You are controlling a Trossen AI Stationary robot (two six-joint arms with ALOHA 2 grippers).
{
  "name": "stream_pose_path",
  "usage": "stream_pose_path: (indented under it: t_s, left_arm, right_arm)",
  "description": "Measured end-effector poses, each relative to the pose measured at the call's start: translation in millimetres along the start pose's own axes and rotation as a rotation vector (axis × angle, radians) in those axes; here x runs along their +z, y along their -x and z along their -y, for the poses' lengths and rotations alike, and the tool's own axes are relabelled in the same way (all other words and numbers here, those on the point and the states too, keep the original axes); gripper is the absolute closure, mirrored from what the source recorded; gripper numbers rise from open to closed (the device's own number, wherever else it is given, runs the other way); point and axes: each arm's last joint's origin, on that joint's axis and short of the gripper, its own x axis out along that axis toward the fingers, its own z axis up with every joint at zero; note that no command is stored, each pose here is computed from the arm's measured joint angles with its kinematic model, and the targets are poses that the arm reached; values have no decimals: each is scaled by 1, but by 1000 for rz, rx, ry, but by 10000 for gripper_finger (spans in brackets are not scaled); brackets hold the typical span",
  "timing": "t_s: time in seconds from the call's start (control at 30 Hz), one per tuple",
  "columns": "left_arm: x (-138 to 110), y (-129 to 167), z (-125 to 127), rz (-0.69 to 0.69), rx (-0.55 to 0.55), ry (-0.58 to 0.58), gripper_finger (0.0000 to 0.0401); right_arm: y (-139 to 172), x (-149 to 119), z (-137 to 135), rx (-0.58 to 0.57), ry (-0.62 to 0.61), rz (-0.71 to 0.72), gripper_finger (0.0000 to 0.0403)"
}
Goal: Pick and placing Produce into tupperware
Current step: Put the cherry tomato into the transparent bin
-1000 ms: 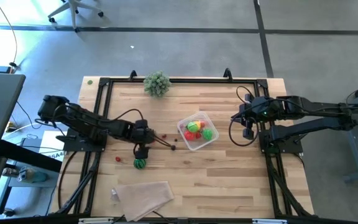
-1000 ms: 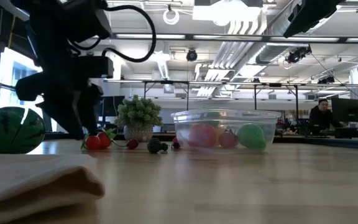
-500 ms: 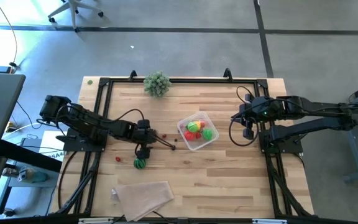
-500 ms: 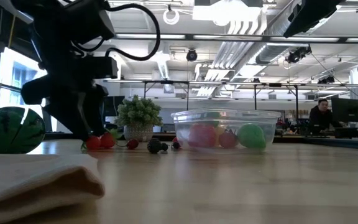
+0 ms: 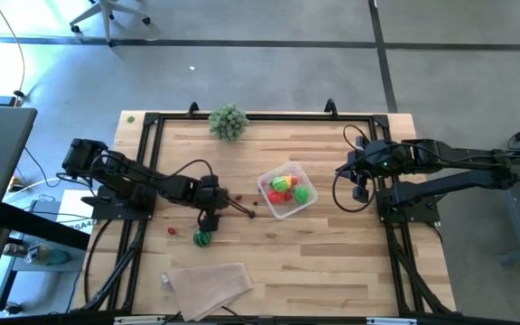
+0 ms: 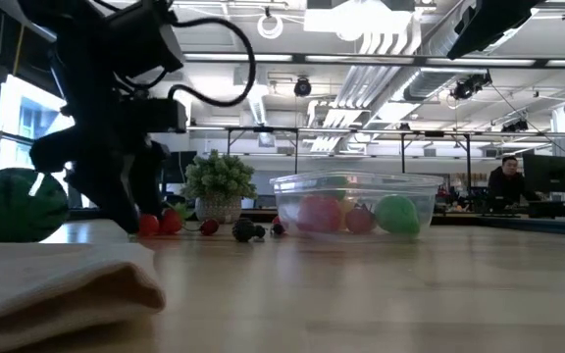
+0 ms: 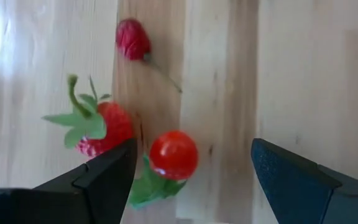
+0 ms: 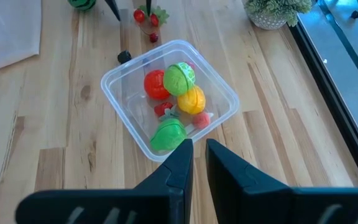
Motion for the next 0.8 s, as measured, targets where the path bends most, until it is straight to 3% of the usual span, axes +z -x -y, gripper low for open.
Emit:
stream_pose_path:
  t_s: [0.43,0.8]
  left_arm:
    - [1,-6,-2,-11,64,2,103]
    - [0,-6,-2,-27,33,0,211]
  right_arm:
    - [0,0,0,0,0,0,368]
    - [0,0,0,0,0,0,368]
